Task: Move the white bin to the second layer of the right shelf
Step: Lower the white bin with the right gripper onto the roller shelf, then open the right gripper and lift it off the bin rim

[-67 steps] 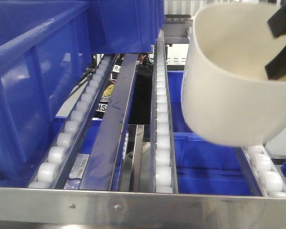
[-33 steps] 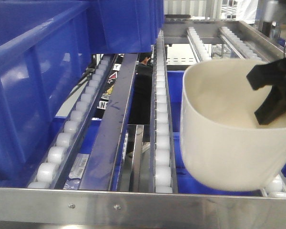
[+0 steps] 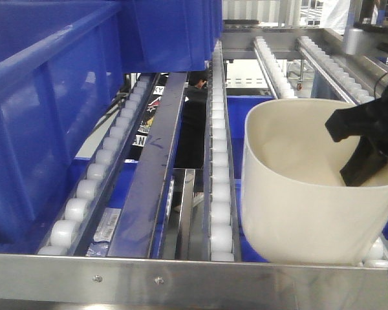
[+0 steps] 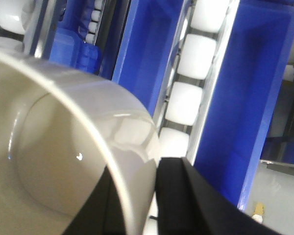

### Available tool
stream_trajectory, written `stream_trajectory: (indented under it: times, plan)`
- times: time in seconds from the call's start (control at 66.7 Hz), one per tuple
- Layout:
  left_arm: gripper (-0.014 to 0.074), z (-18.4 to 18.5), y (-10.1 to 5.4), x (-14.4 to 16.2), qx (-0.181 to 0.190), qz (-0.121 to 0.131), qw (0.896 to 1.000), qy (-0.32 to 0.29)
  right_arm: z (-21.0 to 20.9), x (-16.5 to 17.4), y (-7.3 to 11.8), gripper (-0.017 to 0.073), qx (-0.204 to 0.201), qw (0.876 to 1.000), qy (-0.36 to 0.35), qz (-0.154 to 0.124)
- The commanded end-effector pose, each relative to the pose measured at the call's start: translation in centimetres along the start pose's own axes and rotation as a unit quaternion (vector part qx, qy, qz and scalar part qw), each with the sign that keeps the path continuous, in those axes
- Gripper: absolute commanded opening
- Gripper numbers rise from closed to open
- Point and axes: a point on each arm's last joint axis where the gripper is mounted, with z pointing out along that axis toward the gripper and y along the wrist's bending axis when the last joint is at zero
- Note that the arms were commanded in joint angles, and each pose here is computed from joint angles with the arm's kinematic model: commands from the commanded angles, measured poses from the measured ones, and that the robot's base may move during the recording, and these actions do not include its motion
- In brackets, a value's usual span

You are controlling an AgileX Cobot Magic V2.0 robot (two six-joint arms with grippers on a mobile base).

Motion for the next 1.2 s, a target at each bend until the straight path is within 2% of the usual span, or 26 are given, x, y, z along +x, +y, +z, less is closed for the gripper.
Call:
stream_trajectory:
  times: [0.0,0.42,0.465,0.615,0.675,0.705,1.049,1.184]
  plan:
    - [0.0085,0.1,0.1,0.5,0.001,-0.01,1.0,-0.026,-1.1,-1.7,0.2,0.0055,-0.005,0.998,-0.055,0.002]
    - [0.0085,0.1,0.1,0.5,0.001,-0.01,1.0,-0.026,-1.1,-1.7,0.2,0.0075,-0.005,0.999,-0.054,0.002]
    - [0.0085,0.1,0.1,0.5,0.001,-0.01,1.0,-0.026,-1.1,-1.7,0.2,0.0113,-0.005,0.998,-0.055,0.002]
    - [0.0085,0.1,0.1,0.5,0.001,-0.01,1.0,-0.026,-1.2,-1.9,0.2,0.0404,-0.006,0.998,-0.066,0.002]
    - [0.0085,0.1,0.1,0.5,0.001,-0.01,1.0,-0.026,-1.3,-2.0,0.2,0.0498,-0.006,0.997,-0.073,0.002]
    - [0.0085,0.1,0.1,0.5,0.001,-0.01,1.0,-0.026,-1.5,-2.1,0.2,0.0514,-0.007,0.997,-0.078,0.001]
    - [0.0085,0.1,0.1,0.5,0.001,-0.01,1.0,-0.026,-4.8,-2.9,0.5,0.0521,-0.022,0.989,-0.145,0.011]
    - [0.0085,0.1,0.1,0.5,0.001,-0.01,1.0,-0.026,-7.9,-3.2,0.7,0.0517,-0.031,0.978,-0.207,0.009]
